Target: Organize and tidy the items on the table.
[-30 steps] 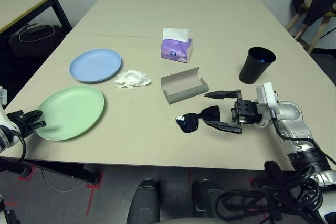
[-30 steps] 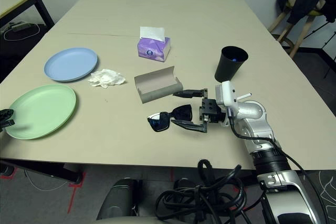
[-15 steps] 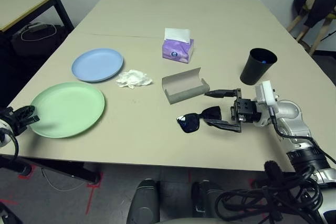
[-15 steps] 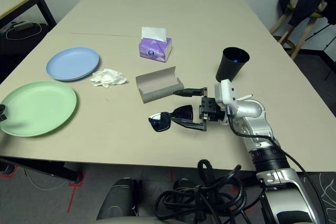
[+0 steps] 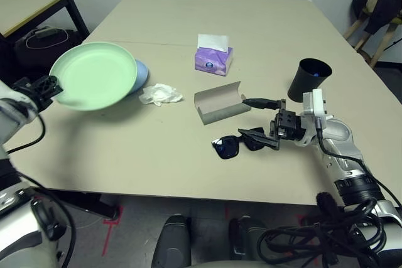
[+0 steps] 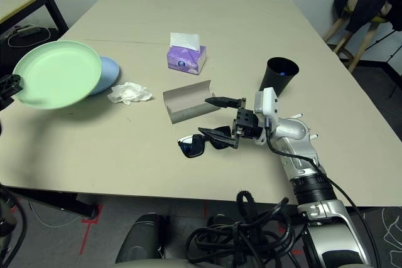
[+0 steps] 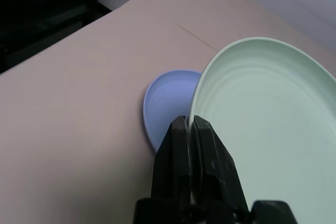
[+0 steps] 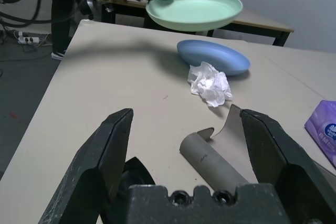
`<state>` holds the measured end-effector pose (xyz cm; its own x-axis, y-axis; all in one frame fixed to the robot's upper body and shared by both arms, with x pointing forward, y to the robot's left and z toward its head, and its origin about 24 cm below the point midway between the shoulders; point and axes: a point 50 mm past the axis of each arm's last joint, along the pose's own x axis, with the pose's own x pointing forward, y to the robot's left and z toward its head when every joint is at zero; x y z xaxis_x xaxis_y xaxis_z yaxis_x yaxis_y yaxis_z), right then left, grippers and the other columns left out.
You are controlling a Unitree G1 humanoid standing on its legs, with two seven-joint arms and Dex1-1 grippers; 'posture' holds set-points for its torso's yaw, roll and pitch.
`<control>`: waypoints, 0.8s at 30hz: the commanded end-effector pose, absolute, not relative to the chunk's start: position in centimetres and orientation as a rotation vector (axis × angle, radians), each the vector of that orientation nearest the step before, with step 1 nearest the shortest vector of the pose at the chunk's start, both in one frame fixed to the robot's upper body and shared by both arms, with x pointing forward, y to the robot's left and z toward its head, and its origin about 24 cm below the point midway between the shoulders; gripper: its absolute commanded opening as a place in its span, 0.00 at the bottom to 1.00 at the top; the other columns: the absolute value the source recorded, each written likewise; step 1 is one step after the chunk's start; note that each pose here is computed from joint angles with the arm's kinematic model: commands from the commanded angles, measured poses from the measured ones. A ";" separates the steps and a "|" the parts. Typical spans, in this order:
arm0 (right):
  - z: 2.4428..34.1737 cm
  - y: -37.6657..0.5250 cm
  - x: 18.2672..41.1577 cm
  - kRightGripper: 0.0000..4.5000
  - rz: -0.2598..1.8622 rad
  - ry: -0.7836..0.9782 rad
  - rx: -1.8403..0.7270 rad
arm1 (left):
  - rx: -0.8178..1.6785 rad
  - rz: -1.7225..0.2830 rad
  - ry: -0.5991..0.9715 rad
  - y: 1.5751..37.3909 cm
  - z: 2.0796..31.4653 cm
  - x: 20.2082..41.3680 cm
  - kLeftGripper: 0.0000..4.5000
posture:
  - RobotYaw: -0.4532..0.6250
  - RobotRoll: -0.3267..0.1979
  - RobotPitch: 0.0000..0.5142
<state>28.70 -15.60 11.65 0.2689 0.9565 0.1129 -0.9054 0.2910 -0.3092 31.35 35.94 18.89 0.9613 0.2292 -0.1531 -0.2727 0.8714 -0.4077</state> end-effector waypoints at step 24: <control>12.1 -15.9 29.2 1.00 1.023 -0.265 -0.164 | -0.439 0.632 0.130 33.2 14.9 37.1 0.01 | 0.54 0.62 0.10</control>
<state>29.24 -15.94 11.97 0.4954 0.8567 0.1439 -0.8193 0.5158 -0.2502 36.70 33.76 14.90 0.8043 0.5408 -0.2463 -0.5940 0.7194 -0.3601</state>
